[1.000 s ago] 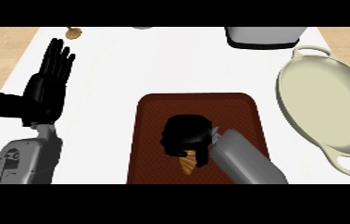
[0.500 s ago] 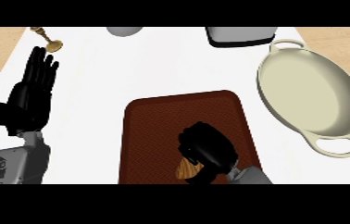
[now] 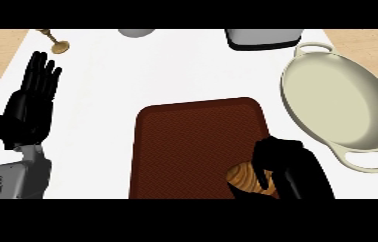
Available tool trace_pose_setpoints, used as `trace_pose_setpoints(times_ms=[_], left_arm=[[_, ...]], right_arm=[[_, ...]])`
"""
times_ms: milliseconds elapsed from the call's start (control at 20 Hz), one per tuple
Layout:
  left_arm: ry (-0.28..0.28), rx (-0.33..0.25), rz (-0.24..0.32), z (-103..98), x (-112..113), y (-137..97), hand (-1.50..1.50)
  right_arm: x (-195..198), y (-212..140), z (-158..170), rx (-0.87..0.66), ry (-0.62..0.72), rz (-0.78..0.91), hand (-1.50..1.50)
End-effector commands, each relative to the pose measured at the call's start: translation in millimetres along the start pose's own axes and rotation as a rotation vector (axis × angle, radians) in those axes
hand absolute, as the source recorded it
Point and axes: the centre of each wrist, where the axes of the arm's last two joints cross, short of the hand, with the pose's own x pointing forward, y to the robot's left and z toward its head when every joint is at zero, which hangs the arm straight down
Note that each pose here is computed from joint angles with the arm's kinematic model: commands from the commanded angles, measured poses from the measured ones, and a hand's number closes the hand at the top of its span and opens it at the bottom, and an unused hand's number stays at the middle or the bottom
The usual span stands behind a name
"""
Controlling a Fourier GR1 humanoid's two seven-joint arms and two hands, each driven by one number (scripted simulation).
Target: Pick the croissant from the tray and place it in the pot
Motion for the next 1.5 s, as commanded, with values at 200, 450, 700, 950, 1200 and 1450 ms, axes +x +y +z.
trace_pose_setpoints(times_ms=[200,450,700,950,1200,1450], left_arm=[[-0.034,-0.076,0.0,4.5,4.1,-10.0,0.0],[-0.03,-0.077,0.022,-19.0,14.9,-34.2,0.0],[-0.035,-0.063,0.015,-9.0,6.3,-31.8,0.0],[-0.028,-0.084,0.023,-3.9,5.1,-20.2,0.0],[-0.04,-0.1,0.022,-12.2,20.2,-40.0,0.0],[-0.045,-0.097,0.009,-19.2,1.8,-35.2,0.0]], right_arm=[[-3.9,-116.0,45.1,-0.22,0.204,0.092,1.5],[-75.8,-131.5,44.8,-0.166,0.293,0.135,1.5],[-145.6,-150.4,44.8,-0.171,0.353,0.122,1.5],[-206.7,-171.4,35.2,-0.201,0.375,0.091,1.5],[-261.3,-160.6,31.1,-0.164,0.361,0.087,1.5],[-298.2,-132.8,23.4,-0.136,0.363,0.101,1.5]])
